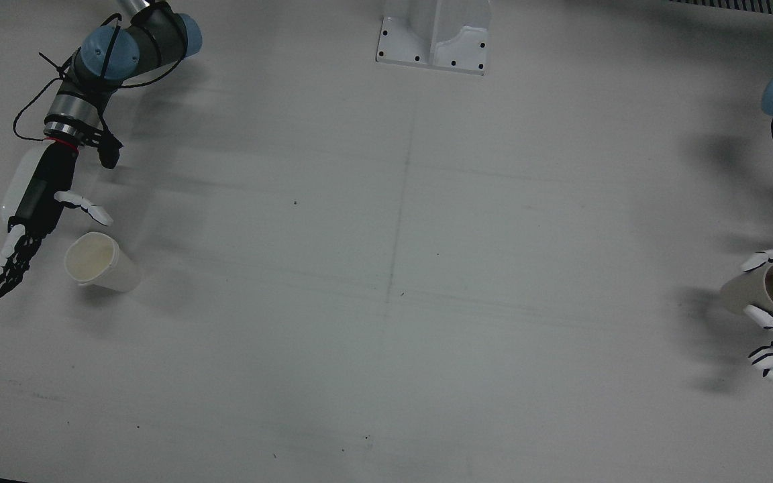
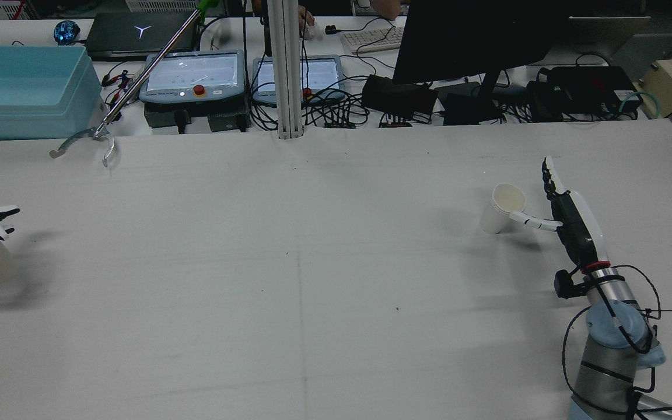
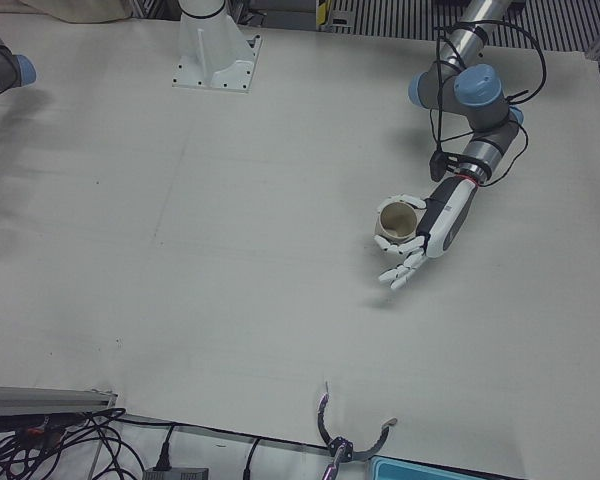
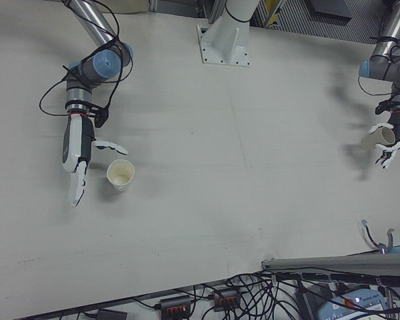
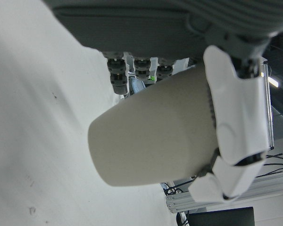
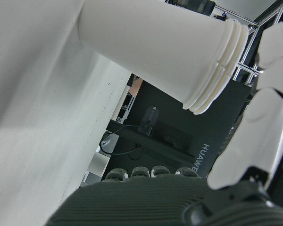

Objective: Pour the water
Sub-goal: 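Move the right hand toward the white paper cup, then wrap the right hand fingers around the white paper cup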

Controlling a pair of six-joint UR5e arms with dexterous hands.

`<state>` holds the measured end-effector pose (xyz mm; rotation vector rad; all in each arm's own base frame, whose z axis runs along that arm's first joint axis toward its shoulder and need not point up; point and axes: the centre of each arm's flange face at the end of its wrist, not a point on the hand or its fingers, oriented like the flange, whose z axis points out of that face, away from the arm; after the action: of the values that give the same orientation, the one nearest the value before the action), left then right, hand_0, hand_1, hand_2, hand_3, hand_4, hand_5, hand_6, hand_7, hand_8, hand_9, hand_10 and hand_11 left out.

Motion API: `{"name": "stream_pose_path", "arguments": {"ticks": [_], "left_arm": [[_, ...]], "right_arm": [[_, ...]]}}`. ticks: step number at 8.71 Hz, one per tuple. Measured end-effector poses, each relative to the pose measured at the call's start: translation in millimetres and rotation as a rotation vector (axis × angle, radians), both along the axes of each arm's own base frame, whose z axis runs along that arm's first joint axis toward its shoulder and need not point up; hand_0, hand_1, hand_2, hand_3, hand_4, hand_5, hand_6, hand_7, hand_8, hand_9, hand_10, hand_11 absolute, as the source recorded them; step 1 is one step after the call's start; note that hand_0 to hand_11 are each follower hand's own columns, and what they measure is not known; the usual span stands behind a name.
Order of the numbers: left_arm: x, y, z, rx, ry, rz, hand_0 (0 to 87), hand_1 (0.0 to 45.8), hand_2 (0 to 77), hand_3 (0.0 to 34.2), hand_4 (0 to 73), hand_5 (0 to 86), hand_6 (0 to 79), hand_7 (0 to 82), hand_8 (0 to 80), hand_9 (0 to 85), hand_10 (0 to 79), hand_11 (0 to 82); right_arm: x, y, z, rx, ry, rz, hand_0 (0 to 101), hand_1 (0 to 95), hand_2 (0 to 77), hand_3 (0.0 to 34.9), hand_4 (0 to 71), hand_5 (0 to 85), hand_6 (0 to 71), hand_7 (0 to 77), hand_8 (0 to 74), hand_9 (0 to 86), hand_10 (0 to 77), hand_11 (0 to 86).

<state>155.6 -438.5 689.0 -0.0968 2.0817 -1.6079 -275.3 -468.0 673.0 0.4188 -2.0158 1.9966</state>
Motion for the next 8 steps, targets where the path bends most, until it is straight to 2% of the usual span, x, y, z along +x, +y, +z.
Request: {"name": "stream_pose_path", "arguments": {"ticks": [8], "left_arm": [[-5.0, 7.2, 8.3, -0.002, -0.008, -0.001, 54.6, 19.6, 34.4, 0.2, 42.5, 37.6, 12.0, 17.4, 5.4, 10.4, 10.4, 16.9]], "right_arm": [[-31.0, -17.5, -0.6, -0.006, 0.027, -0.004, 44, 13.6, 16.9, 0.0, 0.0, 0.5, 0.5, 1.1, 0.5, 1.1, 0.5, 1.1]]}}
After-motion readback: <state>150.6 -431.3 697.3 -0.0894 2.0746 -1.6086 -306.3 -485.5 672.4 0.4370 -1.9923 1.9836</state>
